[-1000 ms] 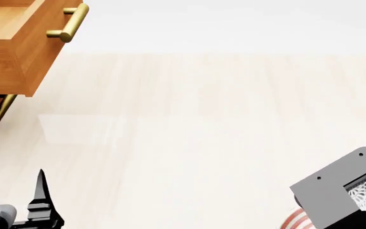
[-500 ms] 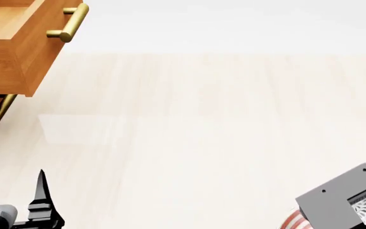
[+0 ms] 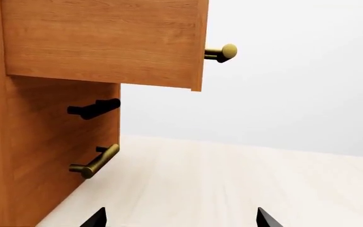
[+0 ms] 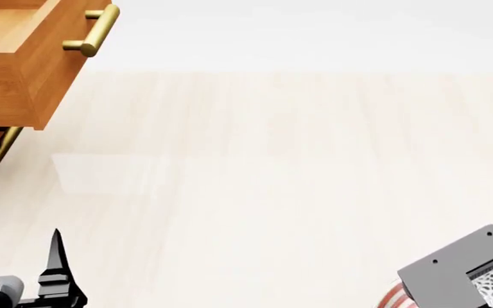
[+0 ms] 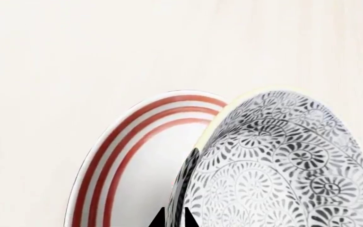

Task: Put the bowl on the plate.

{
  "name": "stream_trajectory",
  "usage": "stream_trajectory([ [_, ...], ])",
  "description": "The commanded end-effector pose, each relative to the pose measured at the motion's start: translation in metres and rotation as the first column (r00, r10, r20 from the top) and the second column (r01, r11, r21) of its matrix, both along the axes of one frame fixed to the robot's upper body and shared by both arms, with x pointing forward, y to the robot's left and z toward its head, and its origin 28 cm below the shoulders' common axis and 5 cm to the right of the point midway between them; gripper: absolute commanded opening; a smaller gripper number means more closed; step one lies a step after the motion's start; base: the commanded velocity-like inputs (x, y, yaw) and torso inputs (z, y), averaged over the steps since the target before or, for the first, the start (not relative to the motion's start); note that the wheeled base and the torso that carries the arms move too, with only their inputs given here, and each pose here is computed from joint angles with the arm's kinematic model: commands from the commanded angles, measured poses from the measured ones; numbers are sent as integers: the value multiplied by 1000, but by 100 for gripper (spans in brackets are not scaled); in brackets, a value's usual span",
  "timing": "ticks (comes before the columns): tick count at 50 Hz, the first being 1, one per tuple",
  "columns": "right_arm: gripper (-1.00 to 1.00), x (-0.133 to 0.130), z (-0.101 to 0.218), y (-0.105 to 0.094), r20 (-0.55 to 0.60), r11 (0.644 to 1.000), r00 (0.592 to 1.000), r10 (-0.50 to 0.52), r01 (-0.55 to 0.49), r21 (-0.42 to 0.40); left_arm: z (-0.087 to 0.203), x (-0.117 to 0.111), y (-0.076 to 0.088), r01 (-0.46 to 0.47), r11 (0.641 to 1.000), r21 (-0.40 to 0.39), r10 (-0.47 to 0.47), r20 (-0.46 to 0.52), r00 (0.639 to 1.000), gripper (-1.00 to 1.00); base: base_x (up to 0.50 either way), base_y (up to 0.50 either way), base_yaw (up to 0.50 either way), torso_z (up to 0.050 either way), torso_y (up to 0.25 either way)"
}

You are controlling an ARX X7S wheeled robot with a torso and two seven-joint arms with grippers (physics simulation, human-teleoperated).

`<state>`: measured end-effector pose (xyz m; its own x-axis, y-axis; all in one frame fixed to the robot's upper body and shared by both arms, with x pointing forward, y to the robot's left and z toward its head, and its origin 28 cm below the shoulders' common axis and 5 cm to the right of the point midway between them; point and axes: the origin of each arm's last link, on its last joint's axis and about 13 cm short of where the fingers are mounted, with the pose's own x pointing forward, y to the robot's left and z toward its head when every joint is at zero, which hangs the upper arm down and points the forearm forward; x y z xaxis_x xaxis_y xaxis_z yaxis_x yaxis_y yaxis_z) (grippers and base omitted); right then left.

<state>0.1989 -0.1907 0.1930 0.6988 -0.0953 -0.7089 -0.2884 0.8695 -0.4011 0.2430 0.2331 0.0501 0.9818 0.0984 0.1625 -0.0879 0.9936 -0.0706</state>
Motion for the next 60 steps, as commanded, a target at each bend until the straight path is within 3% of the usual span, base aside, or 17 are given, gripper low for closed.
stream_trajectory([
  [1,-100,1,3,-1,27,1000,1000,-1,2,-13,0,-1,0,0,1000,-1,0,0,1000,100,0,0,0,0,0],
  [15,-100,3,-2,-1,19,1000,1000,2,-2,-18,-1,-1,0,-2,1000,-1,2,-1,1000,100,0,0,0,0,1],
  [16,100,3,-2,-1,17,1000,1000,1,-1,-20,0,-1,1,-2,1000,-1,2,-1,1000,100,0,0,0,0,0],
  [43,100,1,7,3,77,997,996,42,-47,66,2,-3,1,-2,1000,-5,2,6,1000,100,0,0,0,0,0],
  [60,100,-2,22,10,183,987,980,80,-103,123,2,-4,1,-2,1000,-5,2,9,1000,100,0,0,0,0,0],
])
